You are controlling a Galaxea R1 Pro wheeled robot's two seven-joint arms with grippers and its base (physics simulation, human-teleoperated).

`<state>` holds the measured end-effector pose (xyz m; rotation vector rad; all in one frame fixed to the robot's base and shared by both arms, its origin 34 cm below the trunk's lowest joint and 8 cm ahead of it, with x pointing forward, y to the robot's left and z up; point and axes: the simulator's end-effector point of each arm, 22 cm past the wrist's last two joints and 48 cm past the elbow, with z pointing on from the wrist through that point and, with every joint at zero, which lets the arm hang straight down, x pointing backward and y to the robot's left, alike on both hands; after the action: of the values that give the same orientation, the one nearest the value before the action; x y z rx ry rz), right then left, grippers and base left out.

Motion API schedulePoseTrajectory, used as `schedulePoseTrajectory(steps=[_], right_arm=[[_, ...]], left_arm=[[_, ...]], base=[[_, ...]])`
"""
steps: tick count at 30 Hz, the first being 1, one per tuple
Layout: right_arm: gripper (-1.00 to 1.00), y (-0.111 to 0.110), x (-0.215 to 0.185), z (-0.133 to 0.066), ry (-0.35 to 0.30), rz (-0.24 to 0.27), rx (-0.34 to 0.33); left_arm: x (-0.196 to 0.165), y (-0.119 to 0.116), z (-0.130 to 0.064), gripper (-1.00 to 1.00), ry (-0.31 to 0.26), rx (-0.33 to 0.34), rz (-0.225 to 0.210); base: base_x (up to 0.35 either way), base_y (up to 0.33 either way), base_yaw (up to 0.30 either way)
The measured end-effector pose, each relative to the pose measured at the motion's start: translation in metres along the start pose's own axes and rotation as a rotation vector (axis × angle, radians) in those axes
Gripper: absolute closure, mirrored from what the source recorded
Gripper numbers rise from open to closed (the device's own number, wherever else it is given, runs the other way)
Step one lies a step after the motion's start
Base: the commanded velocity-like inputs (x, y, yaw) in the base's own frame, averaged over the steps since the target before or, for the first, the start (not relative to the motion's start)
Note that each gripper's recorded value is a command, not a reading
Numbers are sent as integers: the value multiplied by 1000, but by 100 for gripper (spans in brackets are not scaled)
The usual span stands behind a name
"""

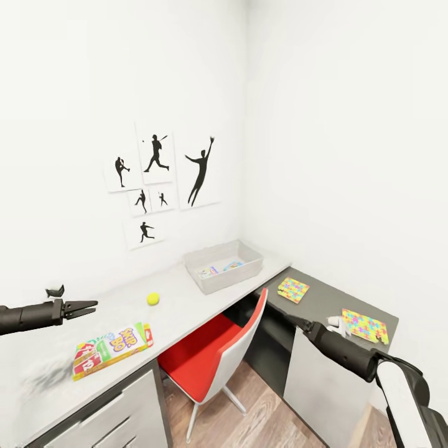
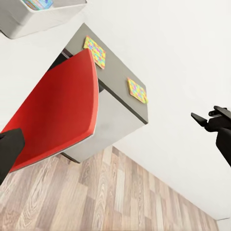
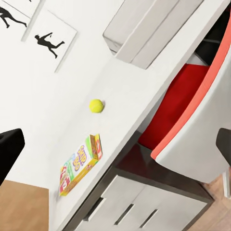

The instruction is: Put all the toys in the child's room - the three board games (two on the bed and one on the table), the two jigsaw puzzles on the table, and the tennis ball on the table - inside the toy box on the table in the child's room.

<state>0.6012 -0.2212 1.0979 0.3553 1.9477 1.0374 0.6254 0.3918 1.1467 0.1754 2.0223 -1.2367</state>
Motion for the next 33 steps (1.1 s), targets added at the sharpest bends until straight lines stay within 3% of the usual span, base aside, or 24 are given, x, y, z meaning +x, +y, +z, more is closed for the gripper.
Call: schedulePoseTrajectory(steps=[10,33], right_arm=[[-100,4,0,0,-3,-3,-6],[-100,14,-2,-3,-9,-11,-22]], left_arm=[[-1,-3,-1,-100,-3,1,5],[-6,-11,-6,-100,-13,6,20]], base=[[-136,192,208],[-9,37,246]])
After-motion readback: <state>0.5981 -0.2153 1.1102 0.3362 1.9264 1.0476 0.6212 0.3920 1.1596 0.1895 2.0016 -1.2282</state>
